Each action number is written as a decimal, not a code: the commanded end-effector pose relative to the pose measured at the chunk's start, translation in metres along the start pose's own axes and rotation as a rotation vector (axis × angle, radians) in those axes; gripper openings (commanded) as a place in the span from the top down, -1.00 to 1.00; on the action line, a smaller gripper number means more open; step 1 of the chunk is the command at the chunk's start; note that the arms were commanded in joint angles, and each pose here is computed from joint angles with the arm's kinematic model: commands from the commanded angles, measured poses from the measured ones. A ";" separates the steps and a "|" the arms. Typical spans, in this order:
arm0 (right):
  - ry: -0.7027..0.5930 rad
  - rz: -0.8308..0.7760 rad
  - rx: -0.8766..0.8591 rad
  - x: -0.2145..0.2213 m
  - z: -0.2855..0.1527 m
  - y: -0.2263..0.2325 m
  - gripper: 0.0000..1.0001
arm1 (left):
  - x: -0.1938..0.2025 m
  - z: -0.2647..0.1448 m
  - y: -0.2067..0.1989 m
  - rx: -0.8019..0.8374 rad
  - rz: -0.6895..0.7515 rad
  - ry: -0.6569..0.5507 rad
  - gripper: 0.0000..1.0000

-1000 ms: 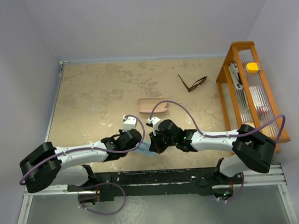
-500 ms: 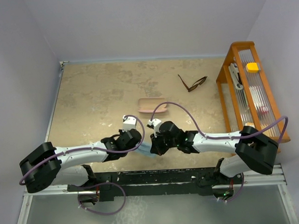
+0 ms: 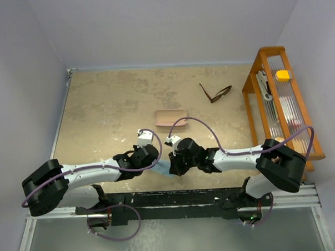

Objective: Organize the sunglasses
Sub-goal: Fold the glasses cleaning cloth at the center of the board.

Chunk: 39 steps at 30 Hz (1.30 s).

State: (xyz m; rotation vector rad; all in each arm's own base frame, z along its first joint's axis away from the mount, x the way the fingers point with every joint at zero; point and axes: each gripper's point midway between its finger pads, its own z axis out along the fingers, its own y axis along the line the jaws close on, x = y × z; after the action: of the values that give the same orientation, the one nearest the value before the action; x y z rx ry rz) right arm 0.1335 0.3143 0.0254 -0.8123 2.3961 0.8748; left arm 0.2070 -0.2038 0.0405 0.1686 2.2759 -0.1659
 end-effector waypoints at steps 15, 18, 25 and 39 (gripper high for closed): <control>-0.016 -0.009 -0.001 -0.003 0.008 0.000 1.00 | -0.010 -0.002 -0.008 0.024 -0.029 -0.034 1.00; -0.012 -0.010 -0.001 -0.001 0.008 0.000 1.00 | -0.010 -0.002 -0.008 0.024 -0.029 -0.034 1.00; -0.023 -0.007 -0.020 -0.003 0.005 0.005 0.69 | -0.008 -0.002 -0.006 0.020 -0.029 -0.031 1.00; -0.047 -0.015 -0.040 -0.011 -0.006 0.018 0.50 | -0.008 -0.002 -0.006 0.022 -0.031 -0.032 1.00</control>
State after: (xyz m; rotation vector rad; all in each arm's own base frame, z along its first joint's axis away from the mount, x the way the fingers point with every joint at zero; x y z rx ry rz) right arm 0.1282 0.3197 0.0289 -0.8227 2.3793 0.8991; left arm 0.2075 -0.2048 0.0411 0.1663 2.2727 -0.1715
